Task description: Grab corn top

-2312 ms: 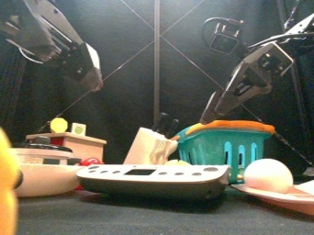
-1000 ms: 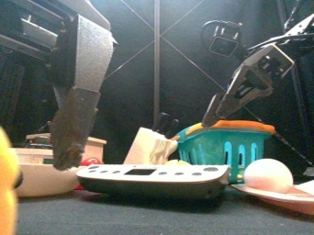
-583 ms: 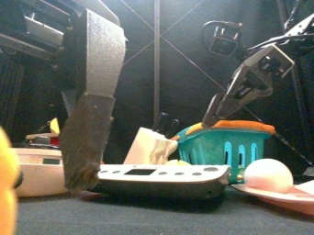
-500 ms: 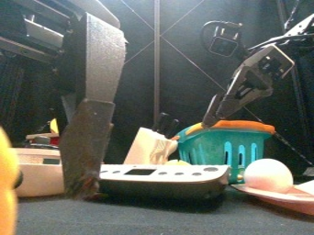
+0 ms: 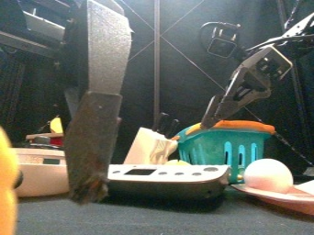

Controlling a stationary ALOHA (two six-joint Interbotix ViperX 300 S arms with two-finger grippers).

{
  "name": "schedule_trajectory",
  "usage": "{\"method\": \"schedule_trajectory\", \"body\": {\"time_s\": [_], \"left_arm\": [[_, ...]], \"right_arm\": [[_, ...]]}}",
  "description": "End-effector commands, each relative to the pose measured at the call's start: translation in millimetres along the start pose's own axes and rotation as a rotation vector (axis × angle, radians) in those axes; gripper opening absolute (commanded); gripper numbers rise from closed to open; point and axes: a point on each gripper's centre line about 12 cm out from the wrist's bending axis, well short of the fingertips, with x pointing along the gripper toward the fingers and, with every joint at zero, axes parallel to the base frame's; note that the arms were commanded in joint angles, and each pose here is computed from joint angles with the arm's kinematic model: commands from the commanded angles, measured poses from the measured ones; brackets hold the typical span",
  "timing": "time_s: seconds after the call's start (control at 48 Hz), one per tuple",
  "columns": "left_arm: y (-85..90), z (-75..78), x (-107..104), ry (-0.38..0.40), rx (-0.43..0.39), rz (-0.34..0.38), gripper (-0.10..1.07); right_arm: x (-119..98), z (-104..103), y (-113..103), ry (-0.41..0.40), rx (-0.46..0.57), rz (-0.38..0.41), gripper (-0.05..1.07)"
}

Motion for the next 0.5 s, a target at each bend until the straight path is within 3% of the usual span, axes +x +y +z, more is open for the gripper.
{"method": "schedule_trajectory", "body": {"time_s": [0.0,0.271,0.479], "left_arm": [[3.9,14.4,-5.5,-0.038,0.009,0.015,0.96],[5.1,16.2,-5.3,-0.037,0.061,0.021,0.94],[4.3,15.5,-5.2,-0.033,0.076,0.021,0.81]], "right_arm": [[-2.8,13.3,-0.6,-0.039,0.0,-0.001,1.03],[-2.8,13.3,-1.0,-0.039,0.001,-0.002,1.03],[-2.8,13.3,-1.0,-0.039,0.001,-0.002,1.03]]}}
